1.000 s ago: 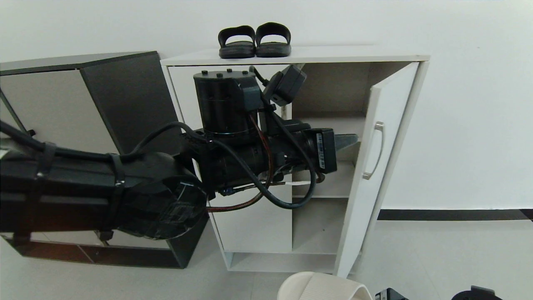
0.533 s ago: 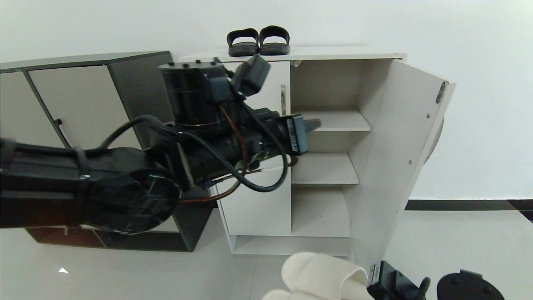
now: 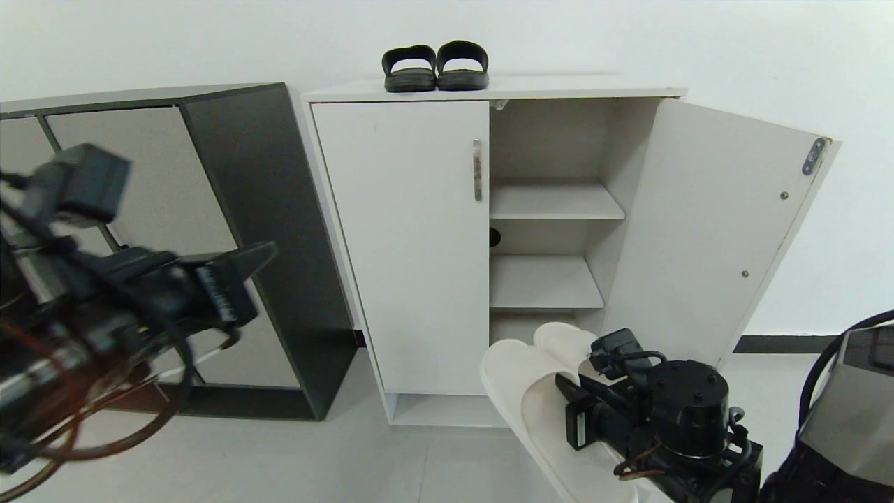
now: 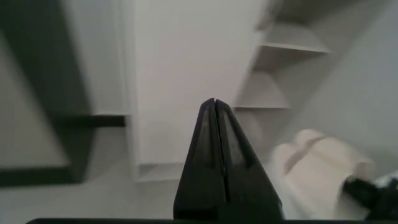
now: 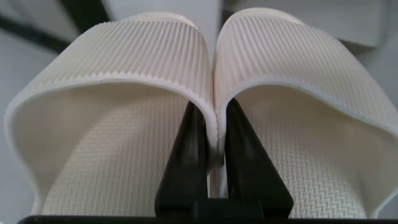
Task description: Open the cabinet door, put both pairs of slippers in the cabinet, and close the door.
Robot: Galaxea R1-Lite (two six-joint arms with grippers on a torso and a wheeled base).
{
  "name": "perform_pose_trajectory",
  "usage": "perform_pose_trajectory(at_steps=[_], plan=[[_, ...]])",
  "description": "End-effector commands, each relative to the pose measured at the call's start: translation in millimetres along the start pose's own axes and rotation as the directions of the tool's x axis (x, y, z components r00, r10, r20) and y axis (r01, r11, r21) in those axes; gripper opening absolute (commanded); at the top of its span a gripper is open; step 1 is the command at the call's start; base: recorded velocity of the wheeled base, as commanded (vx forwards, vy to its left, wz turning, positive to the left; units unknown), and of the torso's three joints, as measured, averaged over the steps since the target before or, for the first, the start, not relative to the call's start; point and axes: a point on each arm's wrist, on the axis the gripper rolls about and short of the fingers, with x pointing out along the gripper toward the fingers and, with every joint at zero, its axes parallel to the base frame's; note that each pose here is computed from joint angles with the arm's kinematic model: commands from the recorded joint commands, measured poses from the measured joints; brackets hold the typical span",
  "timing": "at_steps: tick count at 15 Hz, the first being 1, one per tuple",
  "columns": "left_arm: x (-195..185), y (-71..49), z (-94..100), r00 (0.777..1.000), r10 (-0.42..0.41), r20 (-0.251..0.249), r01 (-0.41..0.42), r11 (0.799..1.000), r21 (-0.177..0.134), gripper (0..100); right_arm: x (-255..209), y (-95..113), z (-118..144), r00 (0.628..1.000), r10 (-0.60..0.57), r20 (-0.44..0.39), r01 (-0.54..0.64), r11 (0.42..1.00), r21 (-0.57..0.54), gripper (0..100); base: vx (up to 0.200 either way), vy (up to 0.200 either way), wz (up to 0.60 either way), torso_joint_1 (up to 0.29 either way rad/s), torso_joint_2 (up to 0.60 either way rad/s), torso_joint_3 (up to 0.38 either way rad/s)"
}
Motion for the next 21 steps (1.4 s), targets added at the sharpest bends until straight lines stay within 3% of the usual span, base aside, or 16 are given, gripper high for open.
perform_pose_trajectory(at_steps=[1, 2, 3, 4, 5, 6, 7, 8, 9, 10, 11, 13, 17, 21], plan=[[-121, 52.4, -50.4, 0.904, 0.418, 0.084, -0.421, 0.907, 0.009, 0, 13, -7, 0, 0.999, -0.052, 0.006, 0.051, 0.999, 0.009, 0, 0.000, 0.000, 0.00, 0.000, 0.00, 0.000], [-140, 57.4, -72.6, 0.870, 0.490, 0.058, -0.492, 0.871, 0.017, 0, 13, -9, 0, 0.998, -0.062, 0.005, 0.062, 0.998, 0.011, 0, 0.000, 0.000, 0.00, 0.000, 0.00, 0.000], [-152, 58.9, -87.7, 0.852, 0.521, 0.058, -0.522, 0.852, 0.021, 0, 14, -9, -1, 0.998, -0.062, 0.004, 0.062, 0.998, 0.010, 0, 0.000, 0.000, 0.00, 0.000, 0.00, 0.000], [-168, 61.2, -119.4, 0.825, 0.563, 0.051, -0.565, 0.824, 0.040, 0, 14, -9, -1, 0.998, -0.064, 0.006, 0.064, 0.998, 0.009, 0, 0.000, 0.000, 0.00, 0.000, 0.00, 0.000], [-176, 62.3, -140.0, 0.800, 0.597, 0.063, -0.599, 0.800, 0.038, 0, 14, -9, 0, 0.998, -0.063, 0.008, 0.063, 0.998, 0.010, 0, 0.000, 0.000, 0.00, 0.000, 0.00, 0.000], [-184, 61.1, -153.0, 0.808, 0.580, 0.100, -0.586, 0.809, 0.049, 0, 14, -8, 0, 0.998, -0.063, 0.009, 0.063, 0.998, 0.010, 0, 0.000, 0.000, 0.00, 0.000, 0.00, 0.000], [-188, 60.4, -160.7, 0.837, 0.542, 0.073, -0.546, 0.835, 0.064, 0, 14, -8, 0, 0.998, -0.062, 0.010, 0.062, 0.998, 0.010, 0, 0.000, 0.000, 0.00, 0.000, 0.00, 0.000], [-188, 60.4, -160.3, 0.863, 0.499, 0.077, -0.504, 0.862, 0.062, 0, 13, -8, -1, 0.998, -0.062, 0.006, 0.062, 0.998, 0.008, 0, 0.000, 0.000, 0.00, 0.000, 0.00, 0.000], [-190, 59.5, -161.2, 0.907, 0.409, 0.102, -0.417, 0.905, 0.079, 0, 13, -8, -1, 0.998, -0.062, 0.006, 0.062, 0.998, 0.008, 0, 0.000, 0.000, 0.00, 0.000, 0.00, 0.000], [-190, 55.9, -165.0, 0.965, 0.249, 0.076, -0.258, 0.957, 0.133, 0, 13, -8, -1, 0.998, -0.062, 0.006, 0.062, 0.998, 0.008, 0, 0.000, 0.000, 0.00, 0.000, 0.00, 0.000], [-189, 53.5, -166.4, 0.989, 0.137, 0.049, -0.143, 0.976, 0.165, 0, 13, -8, -1, 0.998, -0.061, 0.006, 0.061, 0.998, 0.008, 0, 0.000, 0.000, 0.00, 0.000, 0.00, 0.000], [-189, 53.8, -166.2, 0.987, 0.154, 0.053, -0.162, 0.968, 0.190, 0, 13, -7, -1, 0.998, -0.058, 0.005, 0.058, 0.998, 0.007, 0, 0.000, 0.000, 0.00, 0.000, 0.00, 0.000], [-189, 53.9, -166.4, 0.986, 0.156, 0.052, -0.163, 0.971, 0.176, 0, 20, 3, 4, 0.991, -0.125, 0.042, 0.125, 0.992, 0.014, 0, 0.000, 0.000, 0.00, 0.000, 0.00, 0.000], [-189, 53.9, -166.4, 0.986, 0.158, 0.052, -0.164, 0.971, 0.173, 0, 48, 13, 23, 0.956, -0.285, 0.075, 0.283, 0.959, 0.031, 0, 0.000, 0.000, 0.00, 0.000, 0.00, 0.000]])
